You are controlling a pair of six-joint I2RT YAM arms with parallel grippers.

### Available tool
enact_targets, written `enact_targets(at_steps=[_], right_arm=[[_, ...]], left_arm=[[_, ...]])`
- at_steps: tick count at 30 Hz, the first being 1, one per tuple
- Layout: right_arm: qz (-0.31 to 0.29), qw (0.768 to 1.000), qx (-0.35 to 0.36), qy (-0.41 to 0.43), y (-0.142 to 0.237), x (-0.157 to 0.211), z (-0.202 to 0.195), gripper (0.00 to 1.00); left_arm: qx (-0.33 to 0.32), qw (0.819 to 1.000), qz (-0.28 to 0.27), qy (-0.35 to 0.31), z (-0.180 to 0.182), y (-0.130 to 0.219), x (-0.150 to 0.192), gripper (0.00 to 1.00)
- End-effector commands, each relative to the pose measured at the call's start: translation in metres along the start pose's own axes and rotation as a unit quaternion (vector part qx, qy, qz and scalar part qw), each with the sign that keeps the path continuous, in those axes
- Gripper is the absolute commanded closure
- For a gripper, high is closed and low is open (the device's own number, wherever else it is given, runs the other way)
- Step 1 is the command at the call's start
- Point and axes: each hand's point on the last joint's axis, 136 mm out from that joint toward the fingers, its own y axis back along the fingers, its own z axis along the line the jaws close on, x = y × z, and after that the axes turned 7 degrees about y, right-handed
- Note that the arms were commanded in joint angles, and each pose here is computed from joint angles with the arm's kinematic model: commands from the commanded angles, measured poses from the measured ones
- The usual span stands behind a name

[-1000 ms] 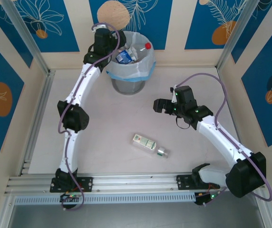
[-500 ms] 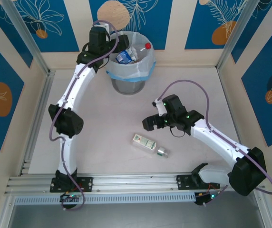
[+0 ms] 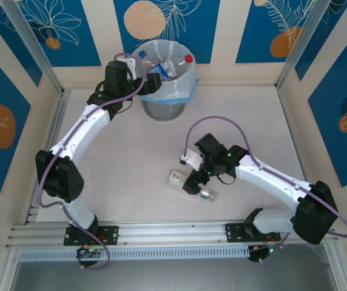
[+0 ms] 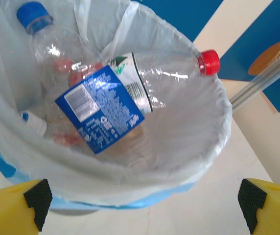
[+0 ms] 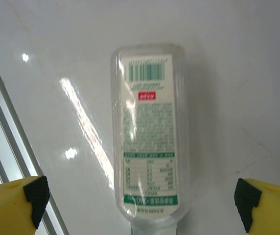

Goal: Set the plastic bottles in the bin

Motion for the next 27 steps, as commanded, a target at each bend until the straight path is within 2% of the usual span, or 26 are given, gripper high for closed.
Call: enact_targets(at_steps=[1,5,12,19,27], right_arm=[[0.102,0.994,-0.028,0.039,-0.007,0.055,0.015,0.00],[0.134,0.991,-0.013,0.024,-0.012,0.078,0.008,0.00],[0.101,0.993,-0.039,0.043,-0.032,0.079,0.015,0.01],[0.118,0.991,-0.021,0.059,-0.047,0.086,0.005,0.03],[0.145,0.985,-0.036,0.085,-0.064,0.095,0.010,0.07]], left_arm=[[0.036,0.999,-0.022,-0.006,-0.018,0.024,-0.007,0.01],[0.020,1.000,-0.019,-0.006,-0.007,0.039,0.008,0.01],[-0.009,1.000,-0.011,-0.022,0.005,0.060,0.021,0.01],[-0.054,0.998,-0.003,-0.015,0.026,0.065,0.034,0.01],[-0.065,0.998,-0.023,-0.006,0.029,0.066,0.027,0.01]])
